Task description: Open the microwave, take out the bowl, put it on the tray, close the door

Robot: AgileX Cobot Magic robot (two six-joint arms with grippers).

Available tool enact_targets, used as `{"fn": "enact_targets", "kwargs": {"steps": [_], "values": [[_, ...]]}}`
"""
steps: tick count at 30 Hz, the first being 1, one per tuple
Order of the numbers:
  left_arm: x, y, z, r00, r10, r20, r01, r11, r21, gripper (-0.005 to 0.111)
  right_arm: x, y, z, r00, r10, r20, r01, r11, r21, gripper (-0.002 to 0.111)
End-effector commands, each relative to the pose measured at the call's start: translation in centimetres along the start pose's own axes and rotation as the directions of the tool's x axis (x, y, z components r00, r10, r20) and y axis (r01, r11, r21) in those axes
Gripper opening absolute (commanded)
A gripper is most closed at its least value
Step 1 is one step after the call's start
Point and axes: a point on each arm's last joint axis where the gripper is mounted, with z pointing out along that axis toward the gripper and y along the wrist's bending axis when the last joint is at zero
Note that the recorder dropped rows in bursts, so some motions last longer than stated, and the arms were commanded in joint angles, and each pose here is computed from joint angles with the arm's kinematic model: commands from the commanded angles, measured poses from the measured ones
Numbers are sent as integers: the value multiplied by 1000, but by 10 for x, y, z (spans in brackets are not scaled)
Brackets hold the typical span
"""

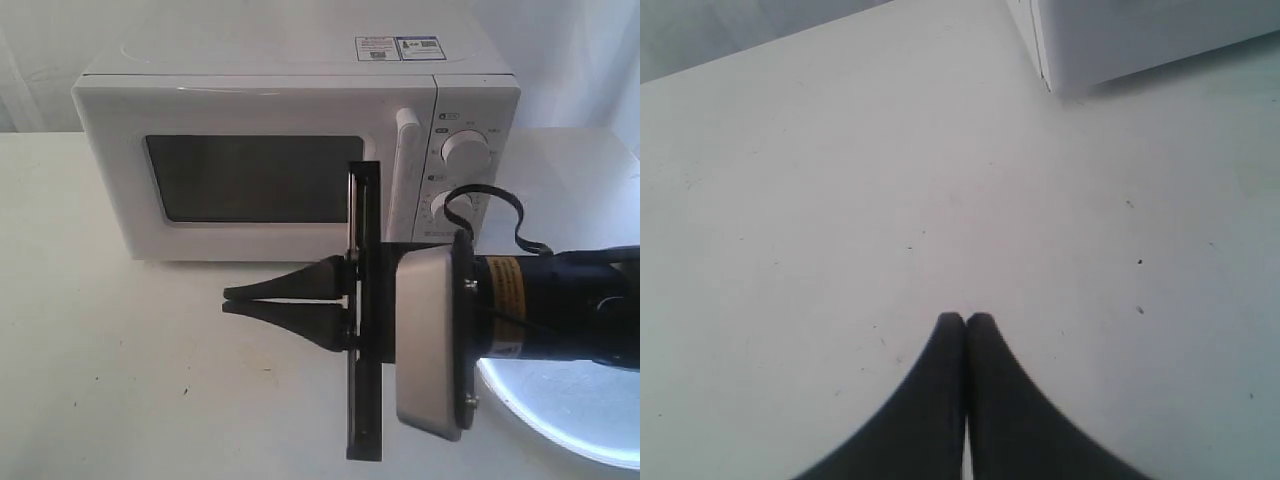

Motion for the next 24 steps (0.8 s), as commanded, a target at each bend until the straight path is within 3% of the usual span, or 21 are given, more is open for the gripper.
{"fn": "enact_targets", "kwargs": {"steps": [1,6,10,13,18,24], "values": [[-1,0,-1,1000,-6,6,6,1000,3,0,3,1,-6,990,89,-111,-91,996,-15,0],[-1,0,-1,1000,-6,6,6,1000,3,0,3,2,-15,955,43,-293,-63,996,-59,0],[-1,0,-1,1000,-6,6,6,1000,3,0,10,-10,-31,883,61,-465,-48,998,39,0],[-1,0,-1,1000,-6,6,6,1000,3,0,16,-20,-46,850,107,-516,-54,992,116,0],[-1,0,-1,1000,-6,6,6,1000,3,0,27,-34,-72,854,203,-479,-104,969,226,0],[-1,0,-1,1000,-6,6,6,1000,3,0,49,-40,-100,906,322,-276,-241,927,288,0]]}}
